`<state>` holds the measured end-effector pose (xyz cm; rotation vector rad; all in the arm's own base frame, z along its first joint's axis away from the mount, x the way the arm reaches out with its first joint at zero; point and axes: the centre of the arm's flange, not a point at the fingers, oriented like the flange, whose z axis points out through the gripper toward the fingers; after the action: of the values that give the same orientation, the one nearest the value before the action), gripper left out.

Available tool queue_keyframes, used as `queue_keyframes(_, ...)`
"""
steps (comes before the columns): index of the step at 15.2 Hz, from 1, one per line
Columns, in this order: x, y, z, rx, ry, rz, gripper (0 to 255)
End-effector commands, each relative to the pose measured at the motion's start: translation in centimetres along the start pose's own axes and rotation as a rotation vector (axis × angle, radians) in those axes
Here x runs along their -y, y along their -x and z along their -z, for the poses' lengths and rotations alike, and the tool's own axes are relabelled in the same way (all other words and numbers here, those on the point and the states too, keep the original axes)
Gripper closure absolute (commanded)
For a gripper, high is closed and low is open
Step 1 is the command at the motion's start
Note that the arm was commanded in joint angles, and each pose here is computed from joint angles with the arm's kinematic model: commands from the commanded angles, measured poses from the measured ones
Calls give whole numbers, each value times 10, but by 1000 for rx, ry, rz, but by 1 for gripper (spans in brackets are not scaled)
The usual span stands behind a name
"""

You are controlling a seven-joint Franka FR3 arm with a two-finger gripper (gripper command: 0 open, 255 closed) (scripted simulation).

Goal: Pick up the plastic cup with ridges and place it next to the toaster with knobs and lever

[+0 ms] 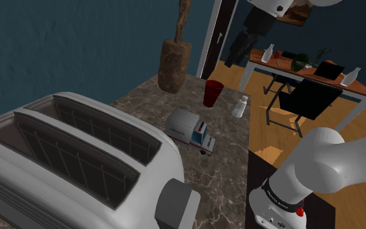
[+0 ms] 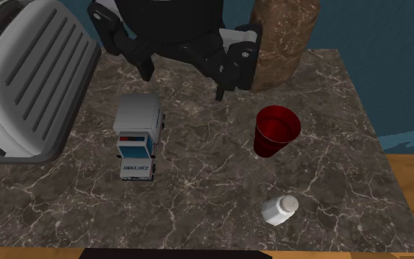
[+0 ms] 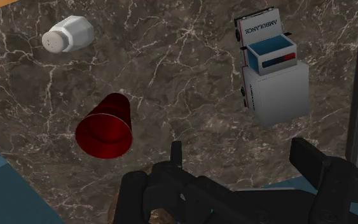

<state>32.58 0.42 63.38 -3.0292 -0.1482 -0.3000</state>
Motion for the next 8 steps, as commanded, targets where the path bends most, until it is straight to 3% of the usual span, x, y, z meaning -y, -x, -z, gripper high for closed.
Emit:
queue_keyframes(1, 0, 0, 0, 0, 0, 0, 0)
queue_keyframes(8, -80, -34, -49, 62, -32, -21, 0)
